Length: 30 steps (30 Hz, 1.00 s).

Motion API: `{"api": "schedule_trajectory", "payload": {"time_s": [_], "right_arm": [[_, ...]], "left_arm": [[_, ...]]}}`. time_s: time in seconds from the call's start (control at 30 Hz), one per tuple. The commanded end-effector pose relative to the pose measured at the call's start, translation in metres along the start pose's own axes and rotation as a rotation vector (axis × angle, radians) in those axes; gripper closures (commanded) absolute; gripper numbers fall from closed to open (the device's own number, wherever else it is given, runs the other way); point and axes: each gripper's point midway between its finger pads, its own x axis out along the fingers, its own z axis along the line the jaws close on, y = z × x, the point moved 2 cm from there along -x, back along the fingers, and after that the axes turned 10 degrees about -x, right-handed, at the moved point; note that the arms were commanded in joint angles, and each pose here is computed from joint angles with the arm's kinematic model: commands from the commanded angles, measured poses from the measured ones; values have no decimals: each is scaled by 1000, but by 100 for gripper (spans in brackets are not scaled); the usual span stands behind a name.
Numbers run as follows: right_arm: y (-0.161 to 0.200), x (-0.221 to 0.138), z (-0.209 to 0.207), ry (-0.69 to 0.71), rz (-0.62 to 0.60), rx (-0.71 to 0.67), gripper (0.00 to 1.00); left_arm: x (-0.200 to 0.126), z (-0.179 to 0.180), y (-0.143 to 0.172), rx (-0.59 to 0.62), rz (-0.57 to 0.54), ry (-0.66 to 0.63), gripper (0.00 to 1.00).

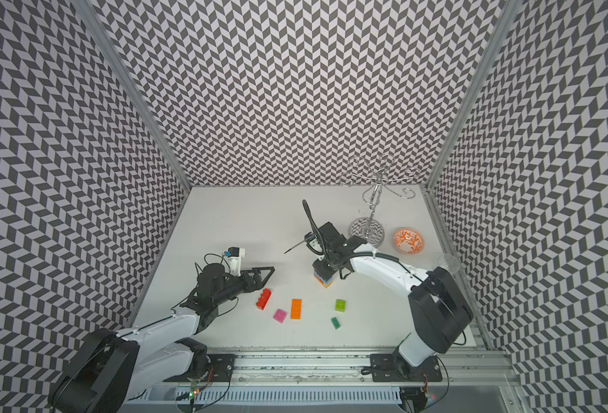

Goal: Assemble the letter p with lego
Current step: Assemble the lego brick with the lego brick.

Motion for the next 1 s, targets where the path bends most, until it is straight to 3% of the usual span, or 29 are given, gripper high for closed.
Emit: {"api": "schedule_trajectory", "payload": {"time_s": [0.0, 0.97], "right_arm": [[19, 7, 7, -34, 100, 22, 100], [12, 4, 13, -1, 137, 83, 100]], "left_arm": [[3, -11, -10, 38, -26, 25, 0], [3, -13, -10, 43, -23, 25, 0]]}}
